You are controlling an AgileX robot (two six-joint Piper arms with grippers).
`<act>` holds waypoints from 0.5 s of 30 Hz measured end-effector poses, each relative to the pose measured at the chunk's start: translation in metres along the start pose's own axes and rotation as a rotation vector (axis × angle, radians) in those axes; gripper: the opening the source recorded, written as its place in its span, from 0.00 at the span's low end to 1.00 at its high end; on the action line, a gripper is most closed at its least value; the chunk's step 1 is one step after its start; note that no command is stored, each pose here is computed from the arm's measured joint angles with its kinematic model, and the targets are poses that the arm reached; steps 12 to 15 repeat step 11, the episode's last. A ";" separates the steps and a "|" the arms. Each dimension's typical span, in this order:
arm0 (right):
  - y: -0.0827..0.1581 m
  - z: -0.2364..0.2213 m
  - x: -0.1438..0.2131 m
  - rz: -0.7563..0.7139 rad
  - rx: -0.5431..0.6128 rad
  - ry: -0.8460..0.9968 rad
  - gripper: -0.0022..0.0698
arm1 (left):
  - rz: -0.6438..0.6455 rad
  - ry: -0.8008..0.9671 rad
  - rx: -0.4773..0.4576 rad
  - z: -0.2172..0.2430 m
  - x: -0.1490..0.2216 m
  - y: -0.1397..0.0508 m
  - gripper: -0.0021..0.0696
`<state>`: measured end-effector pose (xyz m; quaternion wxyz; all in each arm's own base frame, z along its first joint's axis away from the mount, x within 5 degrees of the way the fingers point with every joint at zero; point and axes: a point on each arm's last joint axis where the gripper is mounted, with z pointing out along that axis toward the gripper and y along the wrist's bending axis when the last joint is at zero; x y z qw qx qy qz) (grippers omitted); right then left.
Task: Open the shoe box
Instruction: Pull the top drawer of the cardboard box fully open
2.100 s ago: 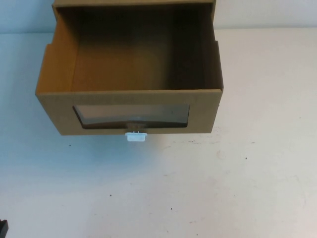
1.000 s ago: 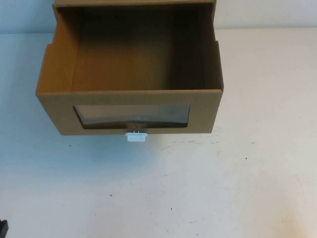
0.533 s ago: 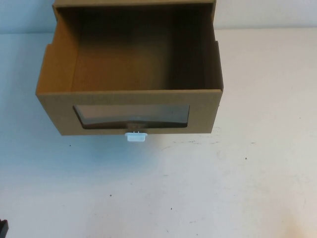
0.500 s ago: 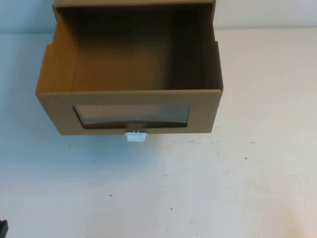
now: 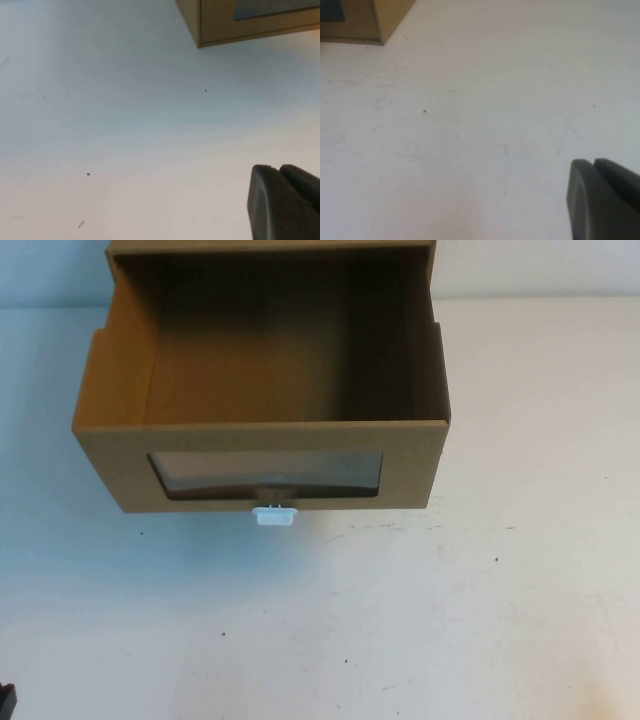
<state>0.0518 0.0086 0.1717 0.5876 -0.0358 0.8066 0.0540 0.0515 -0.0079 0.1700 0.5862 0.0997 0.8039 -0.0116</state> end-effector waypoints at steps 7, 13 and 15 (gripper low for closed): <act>0.000 0.000 -0.002 0.002 0.001 -0.019 0.01 | 0.000 0.002 0.000 0.000 0.000 0.000 0.02; 0.000 0.000 -0.002 0.001 -0.001 -0.019 0.01 | 0.000 0.002 0.000 0.000 0.000 0.000 0.02; 0.000 0.000 -0.002 0.001 -0.001 -0.019 0.01 | 0.000 0.002 0.000 0.000 0.000 0.000 0.02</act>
